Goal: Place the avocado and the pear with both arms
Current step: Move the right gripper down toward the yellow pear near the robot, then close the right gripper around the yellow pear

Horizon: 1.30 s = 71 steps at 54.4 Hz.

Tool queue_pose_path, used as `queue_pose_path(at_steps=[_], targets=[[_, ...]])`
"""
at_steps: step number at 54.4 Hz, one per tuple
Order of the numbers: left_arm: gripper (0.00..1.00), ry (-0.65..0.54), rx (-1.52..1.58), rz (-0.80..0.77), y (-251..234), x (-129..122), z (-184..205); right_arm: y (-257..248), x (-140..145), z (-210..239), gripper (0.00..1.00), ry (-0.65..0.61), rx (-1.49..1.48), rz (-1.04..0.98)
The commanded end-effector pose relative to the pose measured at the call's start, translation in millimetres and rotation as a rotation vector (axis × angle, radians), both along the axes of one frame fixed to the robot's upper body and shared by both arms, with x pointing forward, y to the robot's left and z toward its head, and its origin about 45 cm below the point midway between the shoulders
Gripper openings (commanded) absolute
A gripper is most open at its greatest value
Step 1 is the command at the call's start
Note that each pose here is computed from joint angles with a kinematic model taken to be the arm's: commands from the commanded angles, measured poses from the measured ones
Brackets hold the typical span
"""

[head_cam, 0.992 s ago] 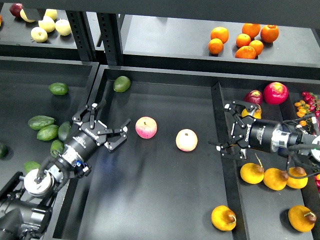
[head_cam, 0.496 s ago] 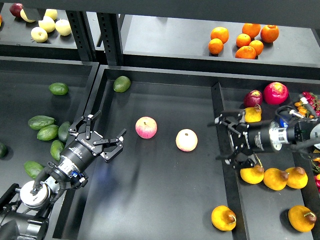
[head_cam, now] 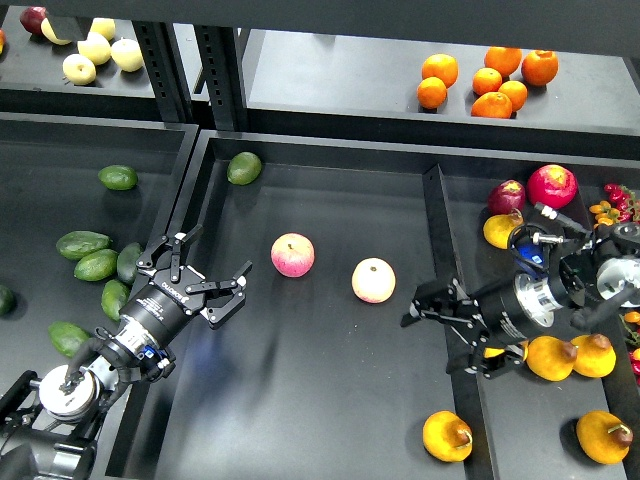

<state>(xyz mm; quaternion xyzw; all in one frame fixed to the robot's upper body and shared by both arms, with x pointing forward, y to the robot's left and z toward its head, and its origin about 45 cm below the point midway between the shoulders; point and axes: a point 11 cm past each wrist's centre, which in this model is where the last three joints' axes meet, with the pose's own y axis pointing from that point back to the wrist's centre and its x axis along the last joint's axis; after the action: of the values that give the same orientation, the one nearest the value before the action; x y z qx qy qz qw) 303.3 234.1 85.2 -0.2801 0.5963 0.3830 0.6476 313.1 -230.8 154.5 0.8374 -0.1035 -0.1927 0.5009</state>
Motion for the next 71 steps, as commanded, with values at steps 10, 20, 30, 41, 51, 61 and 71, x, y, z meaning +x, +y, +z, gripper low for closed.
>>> queue_pose_path(at_steps=[10,20,30,41,51,61,71], targets=[[0.99,0.0,0.0,-0.001,0,0,0,2,-11,-23,1.0,0.015,-0.106,0.109],[0.99,-0.001,0.0,-0.003,-1,0,0,2,-19,-39,1.0,0.043,-0.156,0.145],[0.99,0.007,0.002,-0.004,-1,-1,-2,-7,-26,-51,1.0,0.071,-0.211,0.165],[0.99,0.0,0.001,-0.009,-3,0,0,-15,-30,-66,0.99,0.089,-0.269,0.184],[0.99,-0.001,0.001,-0.009,-3,0,0,-11,-31,-73,0.98,0.094,-0.284,0.199],[0.99,-0.002,0.0,-0.008,-2,0,1,-9,-30,-78,0.95,0.096,-0.299,0.203],[0.99,0.0,0.0,-0.009,-3,-1,0,-13,-36,-87,0.9,0.116,-0.306,0.186]])
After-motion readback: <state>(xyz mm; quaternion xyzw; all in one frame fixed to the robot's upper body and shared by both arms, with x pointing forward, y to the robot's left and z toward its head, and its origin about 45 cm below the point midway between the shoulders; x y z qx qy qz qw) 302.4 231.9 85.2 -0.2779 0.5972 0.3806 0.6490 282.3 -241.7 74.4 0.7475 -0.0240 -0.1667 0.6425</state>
